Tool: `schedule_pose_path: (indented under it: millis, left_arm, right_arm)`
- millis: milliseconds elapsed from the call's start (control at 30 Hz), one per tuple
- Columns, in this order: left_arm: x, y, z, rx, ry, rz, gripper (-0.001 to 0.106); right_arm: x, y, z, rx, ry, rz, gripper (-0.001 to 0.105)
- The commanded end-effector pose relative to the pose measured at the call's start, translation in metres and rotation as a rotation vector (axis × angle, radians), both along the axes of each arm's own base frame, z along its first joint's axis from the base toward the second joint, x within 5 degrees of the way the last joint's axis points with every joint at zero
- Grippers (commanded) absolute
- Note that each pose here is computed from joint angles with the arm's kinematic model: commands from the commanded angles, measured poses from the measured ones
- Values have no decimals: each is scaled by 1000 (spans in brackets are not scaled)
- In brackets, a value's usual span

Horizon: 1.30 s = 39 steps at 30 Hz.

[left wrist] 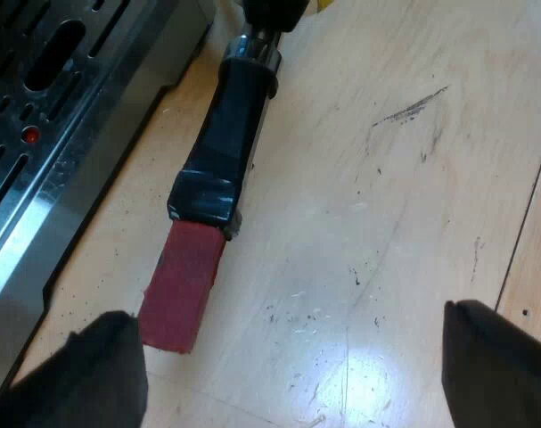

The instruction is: Put the handle in the coffee machine

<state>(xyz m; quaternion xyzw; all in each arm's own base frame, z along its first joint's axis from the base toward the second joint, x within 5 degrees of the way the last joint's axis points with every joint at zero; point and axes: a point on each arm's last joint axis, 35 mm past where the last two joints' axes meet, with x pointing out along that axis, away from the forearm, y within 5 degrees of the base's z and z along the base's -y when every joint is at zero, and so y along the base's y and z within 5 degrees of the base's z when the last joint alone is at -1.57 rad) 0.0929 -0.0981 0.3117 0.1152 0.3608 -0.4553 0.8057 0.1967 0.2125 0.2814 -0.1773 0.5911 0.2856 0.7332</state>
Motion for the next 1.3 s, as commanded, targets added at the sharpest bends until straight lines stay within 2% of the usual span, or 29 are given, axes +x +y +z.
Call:
schedule_pose_path:
  millis: [33,267,367,733,833,967,1067,1300]
  left_arm:
    - [0,-1,2,-5,0,-10,70]
    - [0,-1,2,-4,-1,-8,70]
    - [0,-1,-1,2,3,-9,70]
    - [-2,0,-33,113,-43,-139,70]
    - [-2,-1,-37,89,-33,-169,70]
    - [1,-6,-41,40,-36,-199,70]
    - [5,-11,-49,34,-31,-206,70]
    - [11,-19,-56,9,16,-247,70]
  right_arm:
    - [-2,0,8,66,32,14,0]
    - [-4,2,9,87,53,66,0]
    - [-5,0,9,73,57,98,0]
    - [-6,0,8,64,57,158,0]
    - [-6,0,8,64,56,163,0]
    - [-8,1,9,102,85,194,0]
    - [-9,2,9,120,96,224,0]
    - [-9,2,9,125,99,230,0]
